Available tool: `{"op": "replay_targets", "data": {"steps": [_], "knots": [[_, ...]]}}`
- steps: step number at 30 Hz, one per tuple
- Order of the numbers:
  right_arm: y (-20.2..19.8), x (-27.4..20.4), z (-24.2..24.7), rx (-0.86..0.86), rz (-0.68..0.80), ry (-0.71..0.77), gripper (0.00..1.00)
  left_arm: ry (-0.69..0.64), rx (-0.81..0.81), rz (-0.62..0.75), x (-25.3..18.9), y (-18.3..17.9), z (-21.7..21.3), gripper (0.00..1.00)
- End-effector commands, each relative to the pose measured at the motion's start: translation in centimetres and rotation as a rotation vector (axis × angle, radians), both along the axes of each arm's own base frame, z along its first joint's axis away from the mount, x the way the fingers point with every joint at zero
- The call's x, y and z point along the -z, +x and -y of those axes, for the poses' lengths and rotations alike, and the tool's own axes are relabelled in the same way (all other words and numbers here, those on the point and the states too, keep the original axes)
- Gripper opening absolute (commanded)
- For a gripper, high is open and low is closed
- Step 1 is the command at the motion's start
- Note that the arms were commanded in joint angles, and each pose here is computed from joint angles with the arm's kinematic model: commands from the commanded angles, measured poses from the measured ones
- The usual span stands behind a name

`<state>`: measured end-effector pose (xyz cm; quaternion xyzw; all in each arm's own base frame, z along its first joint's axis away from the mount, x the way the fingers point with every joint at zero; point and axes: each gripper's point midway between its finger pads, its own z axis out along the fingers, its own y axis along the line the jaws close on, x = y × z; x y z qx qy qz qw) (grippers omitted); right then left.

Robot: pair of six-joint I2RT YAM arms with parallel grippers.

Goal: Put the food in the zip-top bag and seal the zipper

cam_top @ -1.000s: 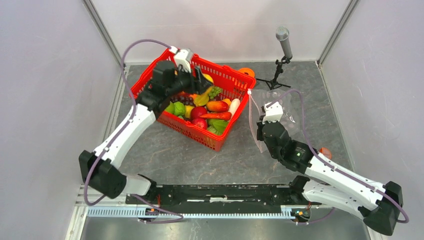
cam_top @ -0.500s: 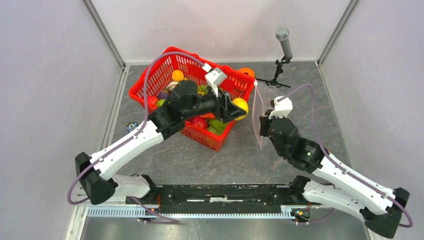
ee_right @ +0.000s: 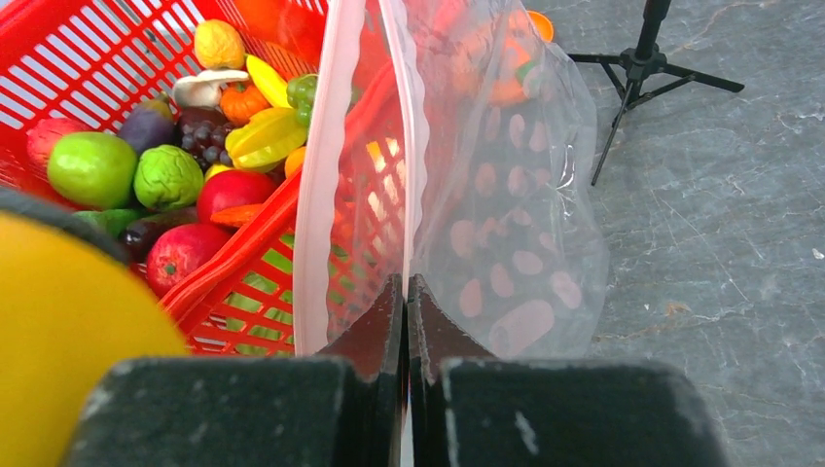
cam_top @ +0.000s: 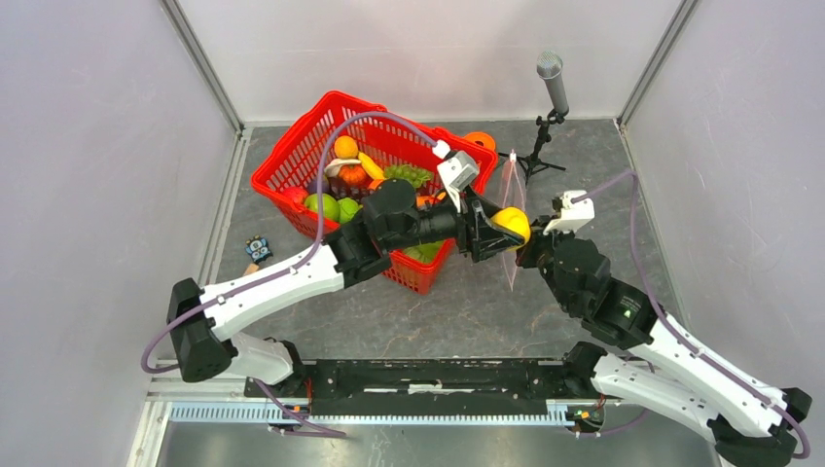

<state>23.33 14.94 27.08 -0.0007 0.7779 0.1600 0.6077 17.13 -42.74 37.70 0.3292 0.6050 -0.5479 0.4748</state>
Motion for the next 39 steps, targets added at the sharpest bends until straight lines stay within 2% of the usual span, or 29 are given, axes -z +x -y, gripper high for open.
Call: {"op": "replay_targets", "data": {"steps": [1,6,11,16,19,24,31,33,36,39], "knots": [[-0.4,-1.2,-0.2,-0.019,0.039,0.091,0.02,-0.029,-0.09,0.039,0.5,2.3,1.0,0.31],[-0.6,-1.2,0.1,-0.019,0.045,0.098,0.02,0.034,-0.147,0.045,3.0,4.2,2.2,0.31],[-0.9,-1.8,0.3,-0.029,0.07,0.119,0.01,0.032,-0.155,0.017,3.5,4.9,3.3,0.31],[-1.1,-1.9,0.4,-0.039,0.077,0.108,0.01,0.112,-0.298,0.01,4.9,7.0,2.1,0.32],[-1.2,-2.1,-0.5,-0.093,0.089,0.094,0.01,0.174,-0.376,0.001,5.8,8.3,1.6,0.34],[-1.7,-2.7,-2.8,-0.221,0.118,0.095,0.01,0.254,-0.414,-0.059,6.5,9.6,2.5,0.35],[-1.3,-2.0,-1.5,-0.145,0.117,0.103,0.01,0.327,-0.444,-0.143,7.6,10.0,2.9,0.36],[-1.1,-1.7,-0.6,-0.094,0.114,0.105,0.01,0.32,-0.422,-0.16,7.4,9.5,3.0,0.36],[-0.7,-0.8,0.6,-0.016,0.092,0.096,0.01,0.205,-0.361,-0.162,4.7,8.1,3.0,0.37],[-0.5,0.1,1.4,0.033,0.078,0.095,0.0,0.159,-0.368,-0.139,2.6,7.8,2.0,0.38]]}}
